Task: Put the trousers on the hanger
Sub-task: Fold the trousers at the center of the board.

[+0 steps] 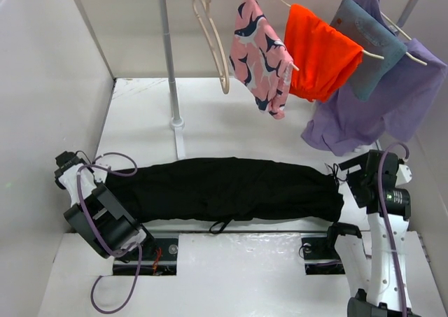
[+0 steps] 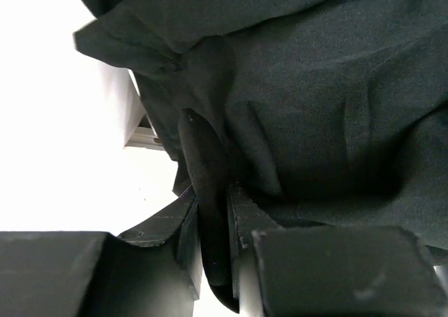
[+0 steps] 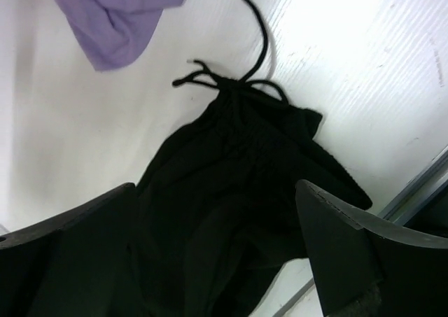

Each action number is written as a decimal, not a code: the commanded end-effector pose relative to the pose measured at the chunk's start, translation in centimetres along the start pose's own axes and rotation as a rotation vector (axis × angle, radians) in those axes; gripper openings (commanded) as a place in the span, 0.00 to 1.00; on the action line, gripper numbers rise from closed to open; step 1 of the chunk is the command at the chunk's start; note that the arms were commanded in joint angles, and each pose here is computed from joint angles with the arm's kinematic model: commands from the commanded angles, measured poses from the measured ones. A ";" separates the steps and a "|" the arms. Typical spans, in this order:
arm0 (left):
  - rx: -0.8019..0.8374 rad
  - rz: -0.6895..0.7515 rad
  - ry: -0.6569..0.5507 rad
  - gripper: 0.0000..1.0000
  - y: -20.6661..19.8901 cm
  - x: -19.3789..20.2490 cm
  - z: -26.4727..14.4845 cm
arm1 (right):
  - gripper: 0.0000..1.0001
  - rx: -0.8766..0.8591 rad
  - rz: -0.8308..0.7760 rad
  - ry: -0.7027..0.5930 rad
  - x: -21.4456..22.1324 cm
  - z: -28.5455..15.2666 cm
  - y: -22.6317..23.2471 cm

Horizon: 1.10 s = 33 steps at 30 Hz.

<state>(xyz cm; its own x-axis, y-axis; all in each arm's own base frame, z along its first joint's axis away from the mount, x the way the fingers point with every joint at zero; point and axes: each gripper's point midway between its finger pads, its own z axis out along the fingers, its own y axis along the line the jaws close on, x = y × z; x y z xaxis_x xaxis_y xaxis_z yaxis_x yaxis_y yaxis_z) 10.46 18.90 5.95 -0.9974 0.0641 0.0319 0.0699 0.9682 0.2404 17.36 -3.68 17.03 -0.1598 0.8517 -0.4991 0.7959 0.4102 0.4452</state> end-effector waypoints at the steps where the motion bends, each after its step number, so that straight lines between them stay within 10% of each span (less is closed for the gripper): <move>1: -0.043 0.004 -0.052 0.13 1.5 -0.9 -1.8 | 0.99 -0.051 -0.024 0.060 0.7 -0.6 1.1; 11: -0.054 -0.002 -0.104 0.13 2.3 -2.0 -3.2 | 0.99 -0.053 0.190 0.475 9.4 -1.5 0.2; 25: -0.006 -0.005 -0.131 0.10 2.6 -3.2 -3.2 | 0.99 0.136 0.173 0.449 8.8 2.4 -0.9; 28: -0.019 -0.008 -0.141 0.05 3.3 -3.7 -3.6 | 0.79 0.185 0.137 0.401 8.0 4.2 -1.2; 29: -0.018 -0.008 -0.155 0.04 3.6 -4.1 -3.8 | 0.48 0.200 0.122 0.400 7.9 4.7 -1.4; 33: -0.026 -0.021 -0.175 0.00 4.1 -4.7 -4.3 | 0.00 0.176 0.043 0.340 6.3 5.8 -0.5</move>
<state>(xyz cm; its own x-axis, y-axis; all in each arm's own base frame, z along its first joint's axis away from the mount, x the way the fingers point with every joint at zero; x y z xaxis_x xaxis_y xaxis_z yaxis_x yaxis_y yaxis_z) 14.64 20.75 9.35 -0.9914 0.0807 -0.1026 0.0540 0.9691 0.2408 16.75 1.74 8.49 -0.2796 0.9581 -0.0619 0.9209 0.2858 0.2649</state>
